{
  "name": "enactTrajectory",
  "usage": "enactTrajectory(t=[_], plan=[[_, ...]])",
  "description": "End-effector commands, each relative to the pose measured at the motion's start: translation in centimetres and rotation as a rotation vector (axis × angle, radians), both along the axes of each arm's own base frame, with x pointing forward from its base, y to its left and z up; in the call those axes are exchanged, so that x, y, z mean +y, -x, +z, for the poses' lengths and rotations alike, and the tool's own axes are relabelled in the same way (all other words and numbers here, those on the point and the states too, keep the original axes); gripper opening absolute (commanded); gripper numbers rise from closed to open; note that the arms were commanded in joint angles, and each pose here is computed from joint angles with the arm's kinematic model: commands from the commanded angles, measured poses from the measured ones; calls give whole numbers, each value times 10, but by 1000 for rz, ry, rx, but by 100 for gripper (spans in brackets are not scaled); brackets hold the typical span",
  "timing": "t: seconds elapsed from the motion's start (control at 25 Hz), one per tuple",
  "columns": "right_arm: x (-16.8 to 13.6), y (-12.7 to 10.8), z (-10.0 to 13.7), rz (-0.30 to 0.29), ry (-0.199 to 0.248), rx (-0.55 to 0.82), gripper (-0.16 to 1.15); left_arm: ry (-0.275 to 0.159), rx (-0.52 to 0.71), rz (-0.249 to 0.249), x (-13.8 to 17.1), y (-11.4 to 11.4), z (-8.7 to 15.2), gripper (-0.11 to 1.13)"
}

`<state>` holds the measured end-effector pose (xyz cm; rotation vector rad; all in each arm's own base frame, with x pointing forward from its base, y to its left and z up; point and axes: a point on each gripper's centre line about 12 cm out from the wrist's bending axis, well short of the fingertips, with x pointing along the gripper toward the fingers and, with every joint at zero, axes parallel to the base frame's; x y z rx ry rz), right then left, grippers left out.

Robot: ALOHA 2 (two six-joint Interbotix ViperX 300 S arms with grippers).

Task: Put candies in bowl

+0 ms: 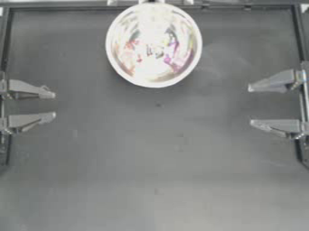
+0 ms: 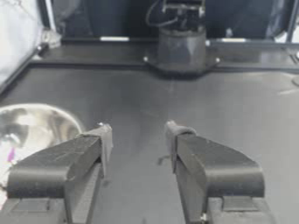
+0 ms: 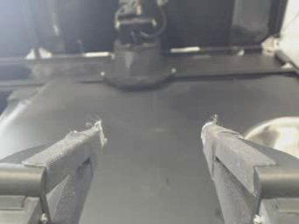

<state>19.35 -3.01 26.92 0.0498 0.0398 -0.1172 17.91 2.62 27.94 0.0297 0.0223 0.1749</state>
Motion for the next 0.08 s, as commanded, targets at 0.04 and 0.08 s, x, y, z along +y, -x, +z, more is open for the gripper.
enactTrajectory(t=[0.04,0.08], plan=[[0,1,5,2,-1,-21,98,1,-22,4,0,2,5,81],[1,1,5,2,-1,-23,98,0,-28,4,0,3,5,81]])
